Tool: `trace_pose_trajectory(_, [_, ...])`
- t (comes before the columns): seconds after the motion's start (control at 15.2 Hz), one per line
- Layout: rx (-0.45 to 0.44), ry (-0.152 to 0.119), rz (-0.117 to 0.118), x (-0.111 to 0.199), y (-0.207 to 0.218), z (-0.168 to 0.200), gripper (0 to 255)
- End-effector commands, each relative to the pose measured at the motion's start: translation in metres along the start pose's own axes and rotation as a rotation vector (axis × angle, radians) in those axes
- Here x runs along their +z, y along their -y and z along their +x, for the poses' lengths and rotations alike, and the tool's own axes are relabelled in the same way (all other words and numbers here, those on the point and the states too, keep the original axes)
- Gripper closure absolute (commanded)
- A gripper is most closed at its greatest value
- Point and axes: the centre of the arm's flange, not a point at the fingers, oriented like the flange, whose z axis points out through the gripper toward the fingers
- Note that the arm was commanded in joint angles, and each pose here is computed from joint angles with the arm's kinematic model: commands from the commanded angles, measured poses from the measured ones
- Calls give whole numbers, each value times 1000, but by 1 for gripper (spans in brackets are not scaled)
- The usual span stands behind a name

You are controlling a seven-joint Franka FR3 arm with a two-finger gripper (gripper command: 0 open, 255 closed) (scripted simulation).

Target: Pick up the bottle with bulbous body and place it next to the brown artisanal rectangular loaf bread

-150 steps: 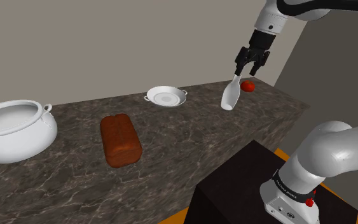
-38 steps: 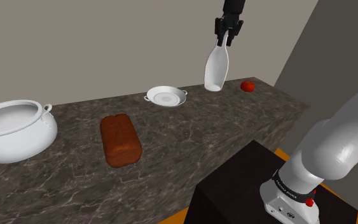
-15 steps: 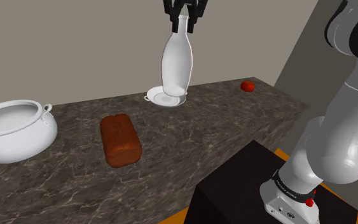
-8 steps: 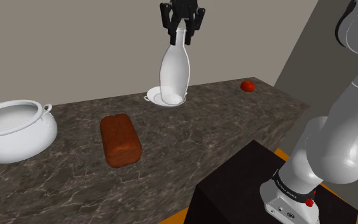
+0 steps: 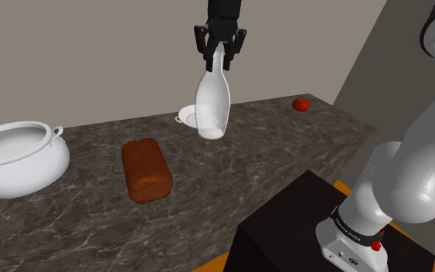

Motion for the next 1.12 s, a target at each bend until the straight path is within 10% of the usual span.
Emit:
trace_pose_trajectory(0.0, [0,-1,1,11,0,1,255])
trace_pose_trajectory(1.06, [0,-1,1,96,-1,3,255])
